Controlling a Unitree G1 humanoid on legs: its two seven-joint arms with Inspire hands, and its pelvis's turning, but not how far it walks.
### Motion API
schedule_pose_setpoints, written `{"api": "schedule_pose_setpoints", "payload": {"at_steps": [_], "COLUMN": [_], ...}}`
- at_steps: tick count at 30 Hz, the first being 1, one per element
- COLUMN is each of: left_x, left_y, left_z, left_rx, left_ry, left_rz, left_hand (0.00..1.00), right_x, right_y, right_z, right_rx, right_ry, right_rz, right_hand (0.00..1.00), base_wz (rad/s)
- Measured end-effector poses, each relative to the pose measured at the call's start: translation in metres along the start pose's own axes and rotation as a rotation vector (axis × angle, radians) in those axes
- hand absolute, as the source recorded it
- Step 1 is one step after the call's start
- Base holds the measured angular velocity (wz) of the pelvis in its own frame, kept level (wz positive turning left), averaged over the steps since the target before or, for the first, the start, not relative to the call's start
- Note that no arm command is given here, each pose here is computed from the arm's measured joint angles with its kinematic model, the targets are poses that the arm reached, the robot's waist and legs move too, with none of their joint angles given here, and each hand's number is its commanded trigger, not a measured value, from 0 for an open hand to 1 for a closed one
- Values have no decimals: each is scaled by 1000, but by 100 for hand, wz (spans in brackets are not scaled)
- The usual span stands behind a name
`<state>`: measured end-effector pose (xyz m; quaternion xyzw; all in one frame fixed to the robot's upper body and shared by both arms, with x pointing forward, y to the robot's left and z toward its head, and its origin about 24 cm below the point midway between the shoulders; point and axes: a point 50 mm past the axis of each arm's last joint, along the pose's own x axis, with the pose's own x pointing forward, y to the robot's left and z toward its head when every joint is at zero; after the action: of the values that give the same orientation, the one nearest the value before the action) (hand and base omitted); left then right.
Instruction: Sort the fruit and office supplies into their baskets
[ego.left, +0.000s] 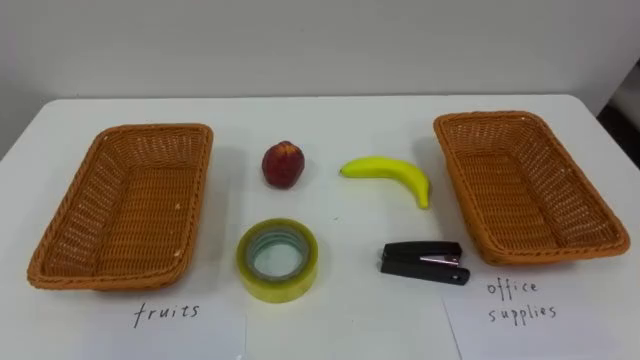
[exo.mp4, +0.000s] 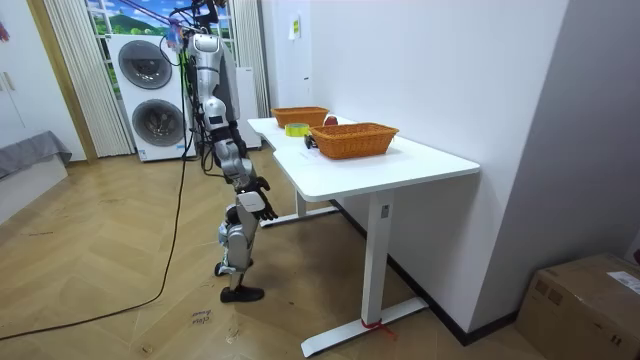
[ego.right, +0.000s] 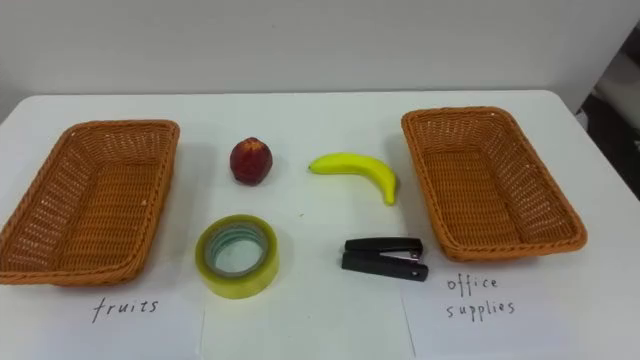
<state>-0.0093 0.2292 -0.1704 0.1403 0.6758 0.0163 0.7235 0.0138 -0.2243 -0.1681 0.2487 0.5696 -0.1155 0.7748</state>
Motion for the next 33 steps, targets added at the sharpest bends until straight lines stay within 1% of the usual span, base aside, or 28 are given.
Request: {"api": "schedule_pose_setpoints", "payload": {"at_steps": [17,21,28,33], "left_x": [0,0,0,-1], "left_y": [3,3,8,16], "left_z": [-4,-5,-4,-3], "left_rx": [4,2,3,-9], "left_ry": [13,19,17,10], "left_rz": [41,45,60,85], "left_hand": [0,0,0,0], "right_x": [-1,-1,-6,-13], "right_y": [-3,-4,-16,-29], "right_z": [-4,-6,-12,-17], "right_rx": [5,34,129,206], "right_ry": [21,20,15,9], "right_rz": [-21,-38,-128,-215], "right_hand": [0,0,0,0], "base_wz": [-3,-3,-2,-3]}}
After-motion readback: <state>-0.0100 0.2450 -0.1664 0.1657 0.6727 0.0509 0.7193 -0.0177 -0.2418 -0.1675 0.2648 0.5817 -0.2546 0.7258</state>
